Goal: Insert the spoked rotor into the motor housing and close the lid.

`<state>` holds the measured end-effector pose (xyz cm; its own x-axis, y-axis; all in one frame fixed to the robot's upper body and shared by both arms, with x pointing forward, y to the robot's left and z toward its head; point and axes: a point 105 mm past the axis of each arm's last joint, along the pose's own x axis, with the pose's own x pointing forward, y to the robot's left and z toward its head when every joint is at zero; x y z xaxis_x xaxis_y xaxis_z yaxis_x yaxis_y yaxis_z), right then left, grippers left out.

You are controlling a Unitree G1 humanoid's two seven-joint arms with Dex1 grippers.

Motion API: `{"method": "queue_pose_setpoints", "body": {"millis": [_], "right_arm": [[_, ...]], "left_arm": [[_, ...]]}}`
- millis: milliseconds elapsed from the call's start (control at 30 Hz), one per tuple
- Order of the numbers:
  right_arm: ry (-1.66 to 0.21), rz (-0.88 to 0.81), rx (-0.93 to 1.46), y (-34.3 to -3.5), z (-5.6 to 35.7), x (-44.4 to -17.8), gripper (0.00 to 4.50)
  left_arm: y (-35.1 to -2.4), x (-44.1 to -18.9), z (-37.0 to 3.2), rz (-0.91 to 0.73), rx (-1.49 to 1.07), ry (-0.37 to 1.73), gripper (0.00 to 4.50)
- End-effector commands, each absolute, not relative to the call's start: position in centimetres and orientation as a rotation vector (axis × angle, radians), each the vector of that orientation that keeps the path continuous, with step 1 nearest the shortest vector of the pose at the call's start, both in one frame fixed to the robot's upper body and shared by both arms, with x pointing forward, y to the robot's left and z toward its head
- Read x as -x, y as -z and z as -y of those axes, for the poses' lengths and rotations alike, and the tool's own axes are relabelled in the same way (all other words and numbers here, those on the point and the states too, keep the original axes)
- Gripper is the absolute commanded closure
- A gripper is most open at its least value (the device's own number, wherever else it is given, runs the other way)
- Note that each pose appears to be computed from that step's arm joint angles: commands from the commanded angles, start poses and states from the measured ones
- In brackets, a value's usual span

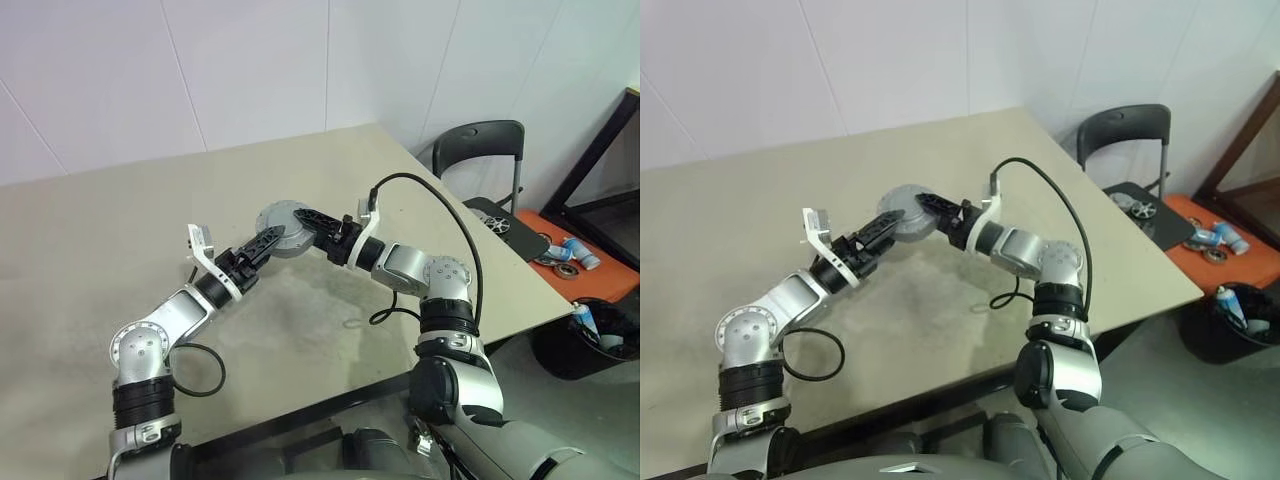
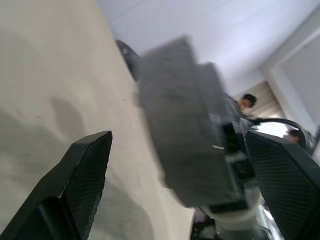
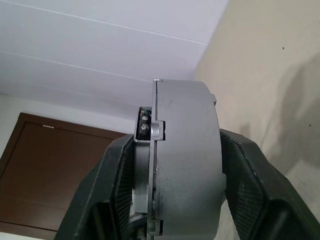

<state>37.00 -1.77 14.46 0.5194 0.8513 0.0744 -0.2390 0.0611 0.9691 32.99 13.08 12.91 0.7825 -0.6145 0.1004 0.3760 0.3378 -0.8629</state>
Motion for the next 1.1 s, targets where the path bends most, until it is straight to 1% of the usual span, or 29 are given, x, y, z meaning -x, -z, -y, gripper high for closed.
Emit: {"method": "queue_pose_setpoints", "body": {"millis": [33, 133, 200, 333, 433, 467, 500, 533, 567, 733, 900, 967, 1100], "right_arm": [[-1.001, -0.539, -1.230, -17.5, 1.3, -37.0, 2.31], [-1.003, -0.541, -1.223, -17.5, 1.3, -37.0, 2.31], [-1.004, -0.541, -1.219, -17.5, 1.3, -36.9, 2.31], [-0.999, -0.542, -1.214, -17.3, 1.3, -36.9, 2.31], [-0.997, -0.541, -1.213, -17.3, 1.4, -36.9, 2.31], [-0.996, -0.541, -1.213, -17.3, 1.4, -36.9, 2.31], [-0.994, -0.541, -1.213, -17.3, 1.4, -36.9, 2.31], [-0.993, -0.541, -1.212, -17.2, 1.5, -37.0, 2.31], [-0.992, -0.542, -1.212, -17.2, 1.5, -37.0, 2.31], [-0.989, -0.544, -1.208, -17.1, 1.4, -37.0, 2.31], [-0.995, -0.549, -1.212, -17.1, 1.4, -37.0, 2.31], [-0.993, -0.553, -1.198, -17.0, 1.4, -36.9, 2.31], [-0.966, -0.548, -1.108, -16.3, 1.1, -36.8, 2.31]], "left_arm": [[-13.9, -34.0, -12.2, -0.225, 1.023, 0.676, 0.02], [-13.9, -34.5, -11.7, -0.221, 1.037, 0.669, 0.02], [-14.0, -34.4, -10.9, -0.229, 1.039, 0.700, 0.02], [-14.0, -34.5, -10.3, -0.238, 1.057, 0.709, 0.02], [-14.1, -34.8, -10.7, -0.222, 1.082, 0.687, 0.64], [-14.1, -34.9, -10.9, -0.215, 1.092, 0.676, 0.90], [-14.1, -35.0, -11.2, -0.210, 1.101, 0.667, 1.32], [-14.1, -35.2, -11.5, -0.205, 1.112, 0.653, 1.61], [-14.1, -35.3, -11.6, -0.203, 1.118, 0.646, 1.79], [-13.6, -36.0, -12.4, -0.201, 1.107, 0.589, 1.84], [-14.0, -36.8, -13.3, -0.169, 1.131, 0.542, 1.84], [-14.7, -37.4, -13.6, -0.143, 1.170, 0.515, 1.84], [-16.3, -37.4, -12.3, -0.113, 1.171, 0.583, 1.84]]}}
